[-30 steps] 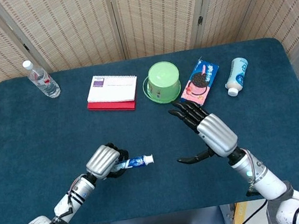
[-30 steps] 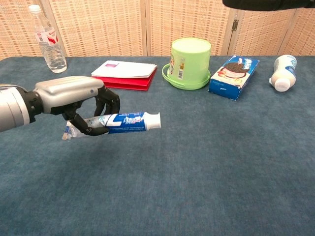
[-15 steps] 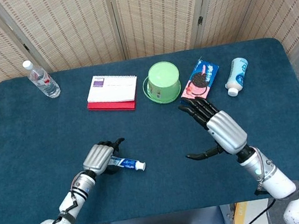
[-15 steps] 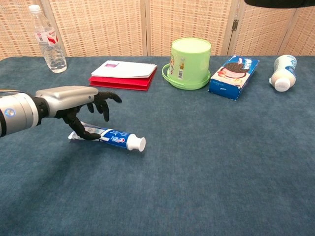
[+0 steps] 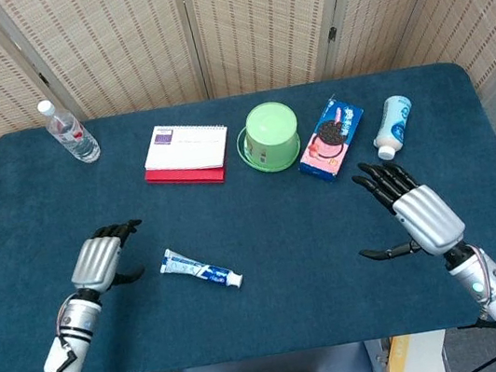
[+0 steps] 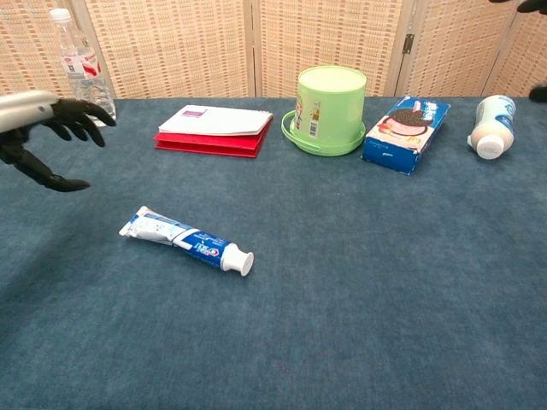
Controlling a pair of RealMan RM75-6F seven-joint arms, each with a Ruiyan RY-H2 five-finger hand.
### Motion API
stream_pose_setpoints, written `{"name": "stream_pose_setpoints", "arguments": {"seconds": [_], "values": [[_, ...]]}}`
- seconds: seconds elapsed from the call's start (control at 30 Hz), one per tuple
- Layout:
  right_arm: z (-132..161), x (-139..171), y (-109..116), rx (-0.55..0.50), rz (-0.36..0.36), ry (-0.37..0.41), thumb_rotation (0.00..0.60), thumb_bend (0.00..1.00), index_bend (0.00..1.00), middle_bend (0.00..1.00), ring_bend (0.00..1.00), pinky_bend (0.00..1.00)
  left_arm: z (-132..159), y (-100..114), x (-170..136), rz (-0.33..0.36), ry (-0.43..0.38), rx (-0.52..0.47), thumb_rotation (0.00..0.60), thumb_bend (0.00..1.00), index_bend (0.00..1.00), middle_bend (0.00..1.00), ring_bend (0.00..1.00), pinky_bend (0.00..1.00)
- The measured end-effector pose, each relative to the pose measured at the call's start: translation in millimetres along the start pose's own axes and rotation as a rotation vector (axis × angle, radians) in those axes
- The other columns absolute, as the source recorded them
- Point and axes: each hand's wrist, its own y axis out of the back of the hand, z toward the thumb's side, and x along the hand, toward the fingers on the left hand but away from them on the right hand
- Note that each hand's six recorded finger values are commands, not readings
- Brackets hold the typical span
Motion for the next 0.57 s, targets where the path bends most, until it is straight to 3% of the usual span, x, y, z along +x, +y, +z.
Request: {"name": "stream_pose_setpoints", "arguments": {"seconds": [0.1, 0.17, 0.37, 0.57], "values": [[-14, 14, -2, 0.024, 0.001, -0.034, 0.507, 0.0, 0.0, 0.0, 0.0, 0.0, -19, 9, -16, 0.048, 0.036, 0.014, 0.6, 0.28, 0.27, 0.35, 0.27, 0.24], [-22, 26, -3, 0.034, 0.002, -0.066, 0.553, 0.0, 0.0, 0.0, 0.0, 0.0, -33, 15, -30, 0.079, 0.066, 0.029, 0.6, 0.28, 0.29, 0.35, 0.28, 0.24], [-41, 62, -8, 0.035, 0.012, -0.155, 0.593, 0.0, 0.0, 0.0, 0.0, 0.0, -65, 27, -71, 0.151, 0.15, 0.053, 0.6, 0.29, 0.32, 0.37, 0.29, 0.24], [-55, 96, -13, 0.018, 0.006, -0.233, 0.6, 0.0, 0.0, 0.0, 0.0, 0.0, -79, 34, -110, 0.223, 0.192, 0.059, 0.6, 0.29, 0.33, 0.37, 0.29, 0.24]]}}
